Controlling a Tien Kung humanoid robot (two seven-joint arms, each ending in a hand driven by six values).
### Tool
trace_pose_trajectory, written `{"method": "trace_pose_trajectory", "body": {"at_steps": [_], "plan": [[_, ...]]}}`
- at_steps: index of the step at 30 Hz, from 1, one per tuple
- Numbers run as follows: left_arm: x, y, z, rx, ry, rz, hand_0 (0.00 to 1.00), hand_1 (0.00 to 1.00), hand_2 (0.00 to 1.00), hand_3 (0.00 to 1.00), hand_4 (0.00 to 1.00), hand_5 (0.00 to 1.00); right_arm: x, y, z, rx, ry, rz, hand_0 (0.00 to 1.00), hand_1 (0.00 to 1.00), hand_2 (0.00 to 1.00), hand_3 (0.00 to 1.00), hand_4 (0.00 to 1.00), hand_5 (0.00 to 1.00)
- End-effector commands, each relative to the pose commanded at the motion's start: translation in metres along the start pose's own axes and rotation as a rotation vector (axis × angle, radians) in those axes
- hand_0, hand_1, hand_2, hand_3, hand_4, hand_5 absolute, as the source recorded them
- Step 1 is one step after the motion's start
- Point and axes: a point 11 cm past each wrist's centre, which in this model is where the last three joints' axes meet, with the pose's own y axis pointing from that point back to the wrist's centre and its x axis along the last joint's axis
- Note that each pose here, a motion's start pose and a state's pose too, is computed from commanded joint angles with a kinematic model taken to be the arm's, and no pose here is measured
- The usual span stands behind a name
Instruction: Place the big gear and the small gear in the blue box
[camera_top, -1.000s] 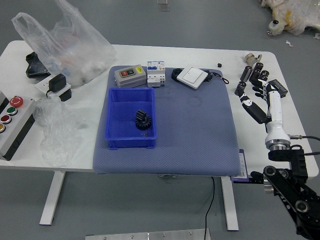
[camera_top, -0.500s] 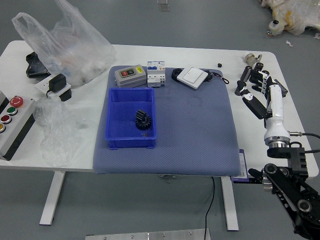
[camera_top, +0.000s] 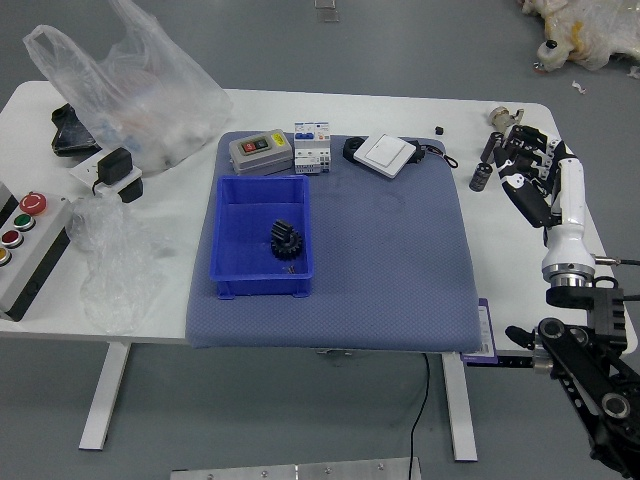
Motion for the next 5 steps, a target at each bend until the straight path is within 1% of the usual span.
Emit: {"method": "trace_pose_trajectory", "body": {"at_steps": [5], "plan": [[-0.0025, 0.0002, 0.0007, -0.005, -0.001, -0.006, 0.64, 0.616, 0.602, 0.651, 0.641, 0.317, 0.0013, -0.001, -0.0004, 0.0, -0.003, 0.006, 0.602, 0.675, 0.746, 0.735, 0.845, 0.489]]}}
